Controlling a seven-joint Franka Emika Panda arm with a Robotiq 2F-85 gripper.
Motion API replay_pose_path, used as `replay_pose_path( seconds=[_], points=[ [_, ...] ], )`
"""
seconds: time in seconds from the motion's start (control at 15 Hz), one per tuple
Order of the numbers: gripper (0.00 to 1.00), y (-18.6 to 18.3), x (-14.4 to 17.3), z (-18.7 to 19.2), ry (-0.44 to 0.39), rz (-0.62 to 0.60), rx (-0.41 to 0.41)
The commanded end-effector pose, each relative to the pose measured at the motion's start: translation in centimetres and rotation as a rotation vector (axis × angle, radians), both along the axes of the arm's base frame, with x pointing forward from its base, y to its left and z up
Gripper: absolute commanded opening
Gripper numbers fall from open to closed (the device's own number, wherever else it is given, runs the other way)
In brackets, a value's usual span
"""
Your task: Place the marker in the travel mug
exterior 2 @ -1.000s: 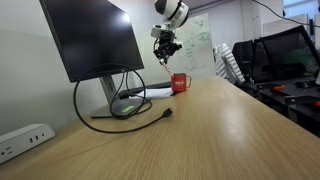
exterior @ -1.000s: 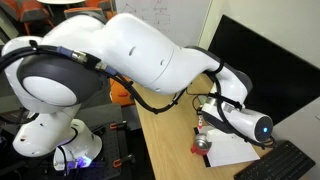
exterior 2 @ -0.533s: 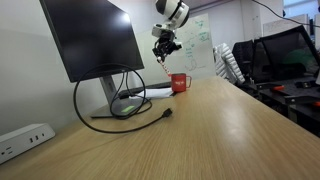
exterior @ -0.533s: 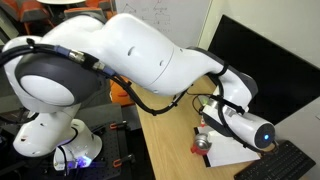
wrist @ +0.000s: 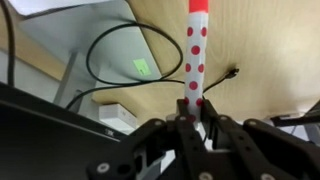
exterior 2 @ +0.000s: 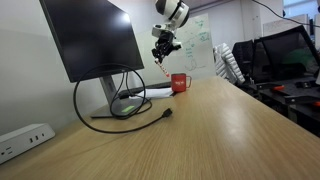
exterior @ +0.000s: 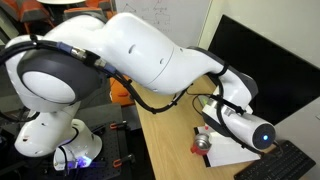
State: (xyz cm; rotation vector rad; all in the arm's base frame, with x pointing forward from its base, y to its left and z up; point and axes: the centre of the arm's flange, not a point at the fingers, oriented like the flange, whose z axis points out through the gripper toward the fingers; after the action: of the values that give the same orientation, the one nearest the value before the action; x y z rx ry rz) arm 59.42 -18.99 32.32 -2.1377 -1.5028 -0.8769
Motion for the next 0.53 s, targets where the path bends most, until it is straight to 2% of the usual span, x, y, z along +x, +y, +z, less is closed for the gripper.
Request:
replay_pose_path(
  seconds=[0.0, 0.47],
  points=[
    [0.05, 0.11, 0.09, 0.15, 0.004, -0.06, -0.059],
    [0.05, 0.09, 0.45, -0.07, 0.018, -0.142, -0.108]
  ],
)
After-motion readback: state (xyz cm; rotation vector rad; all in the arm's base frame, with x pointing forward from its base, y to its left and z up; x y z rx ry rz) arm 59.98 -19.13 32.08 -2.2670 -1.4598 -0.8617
